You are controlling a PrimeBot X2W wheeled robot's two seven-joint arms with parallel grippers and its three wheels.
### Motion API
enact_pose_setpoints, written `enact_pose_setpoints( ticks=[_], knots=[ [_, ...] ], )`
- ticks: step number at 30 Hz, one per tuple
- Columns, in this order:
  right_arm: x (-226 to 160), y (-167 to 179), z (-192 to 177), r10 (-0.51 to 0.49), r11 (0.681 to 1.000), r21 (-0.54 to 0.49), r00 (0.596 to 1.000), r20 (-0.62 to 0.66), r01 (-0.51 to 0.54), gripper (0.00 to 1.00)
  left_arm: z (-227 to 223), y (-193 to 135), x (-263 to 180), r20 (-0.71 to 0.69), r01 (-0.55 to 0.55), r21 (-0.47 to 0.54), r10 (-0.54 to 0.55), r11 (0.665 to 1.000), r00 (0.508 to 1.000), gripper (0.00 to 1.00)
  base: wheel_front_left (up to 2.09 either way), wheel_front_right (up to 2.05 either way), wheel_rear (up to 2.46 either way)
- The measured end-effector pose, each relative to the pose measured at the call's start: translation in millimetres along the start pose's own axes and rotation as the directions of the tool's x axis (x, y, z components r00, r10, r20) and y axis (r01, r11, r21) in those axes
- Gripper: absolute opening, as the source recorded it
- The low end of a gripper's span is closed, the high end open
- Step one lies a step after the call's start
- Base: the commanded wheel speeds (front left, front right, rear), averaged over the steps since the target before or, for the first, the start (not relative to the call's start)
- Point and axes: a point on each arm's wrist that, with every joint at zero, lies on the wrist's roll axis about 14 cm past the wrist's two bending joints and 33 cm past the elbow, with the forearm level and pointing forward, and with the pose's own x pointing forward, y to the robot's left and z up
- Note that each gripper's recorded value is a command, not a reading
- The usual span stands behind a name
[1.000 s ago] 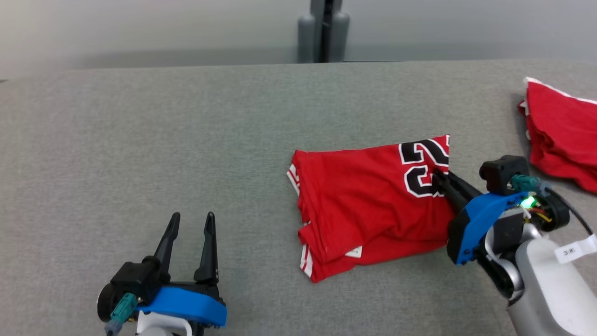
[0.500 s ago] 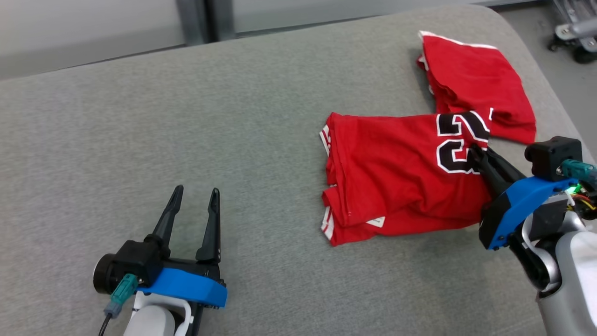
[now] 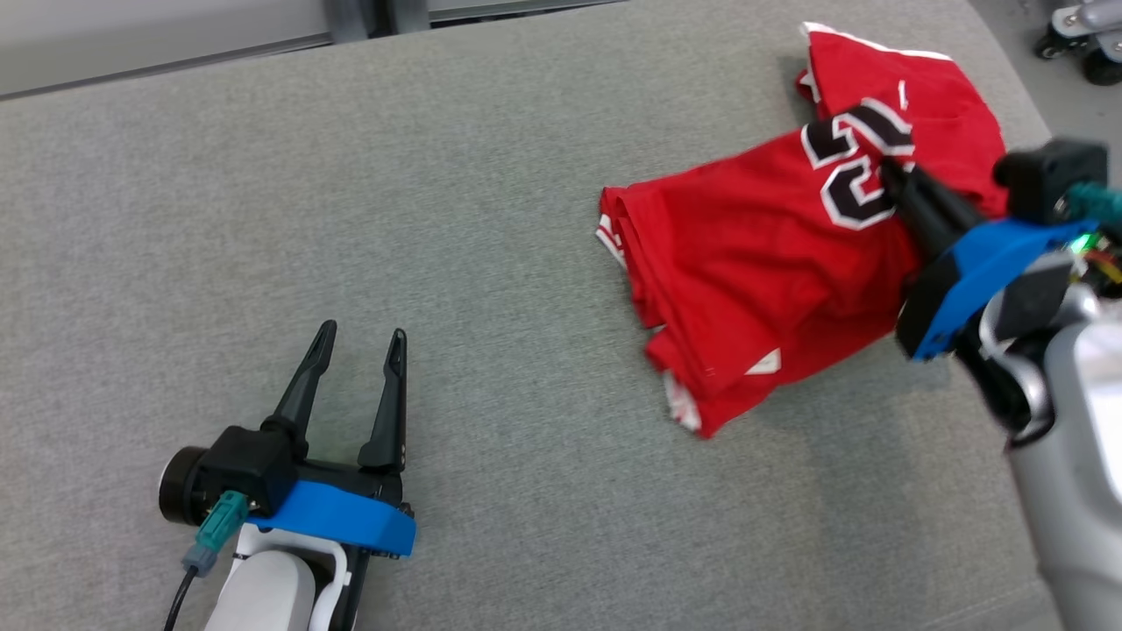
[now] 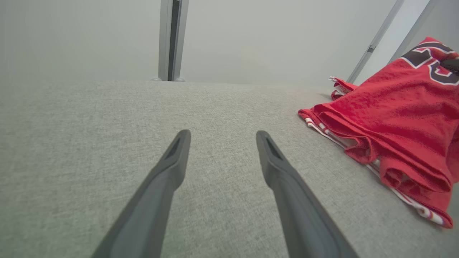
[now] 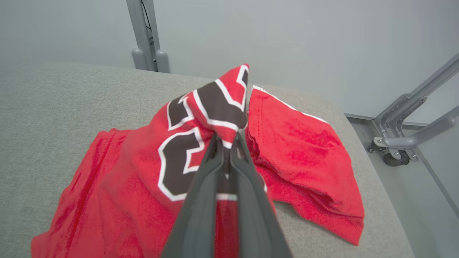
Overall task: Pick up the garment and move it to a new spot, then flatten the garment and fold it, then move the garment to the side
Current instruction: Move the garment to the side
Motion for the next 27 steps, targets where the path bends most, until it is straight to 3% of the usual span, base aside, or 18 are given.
enact_pose_setpoints(
  ticks=[5, 10, 18, 24, 25, 26, 27],
  knots=[
    [22, -18, 18, -0.024, 0.998, -0.050, 1.000, -0.003, 0.024, 0.00, 0, 10, -4, 0.000, -0.025, 0.003, 0.025, 1.000, 1.000, 1.00, 0.00, 0.00, 0.00],
    [36, -59, 30, -0.108, 0.990, -0.090, 0.994, -0.007, 0.107, 0.00, -4, 26, -11, -0.011, -0.070, 0.007, 0.070, 0.998, 0.997, 1.00, 0.00, 0.00, 0.00],
    [44, -113, 25, -0.240, 0.966, -0.114, 0.969, -0.051, 0.233, 0.00, -8, 43, -23, -0.024, -0.115, 0.017, 0.116, 0.993, 0.993, 1.00, 0.00, 0.00, 0.00],
    [50, -134, 17, -0.304, 0.949, -0.114, 0.950, -0.072, 0.295, 0.00, -6, 44, -27, -0.028, -0.116, 0.031, 0.117, 0.993, 0.993, 1.00, 0.00, 0.00, 0.00],
    [50, -138, 17, -0.318, 0.943, -0.119, 0.946, -0.064, 0.310, 0.31, -6, 44, -28, -0.028, -0.115, 0.037, 0.116, 0.993, 0.993, 1.00, 0.00, 0.00, 0.00],
    [50, -141, 18, -0.333, 0.936, -0.139, 0.942, -0.049, 0.324, 1.00, -6, 45, -28, -0.030, -0.117, 0.041, 0.118, 0.992, 0.993, 1.00, 0.00, 0.00, 0.00],
    [50, -144, 19, -0.346, 0.930, -0.149, 0.938, -0.037, 0.337, 1.00, -5, 44, -29, -0.028, -0.117, 0.041, 0.118, 0.992, 0.993, 1.00, 0.00, 0.00, 0.00]
  ],
)
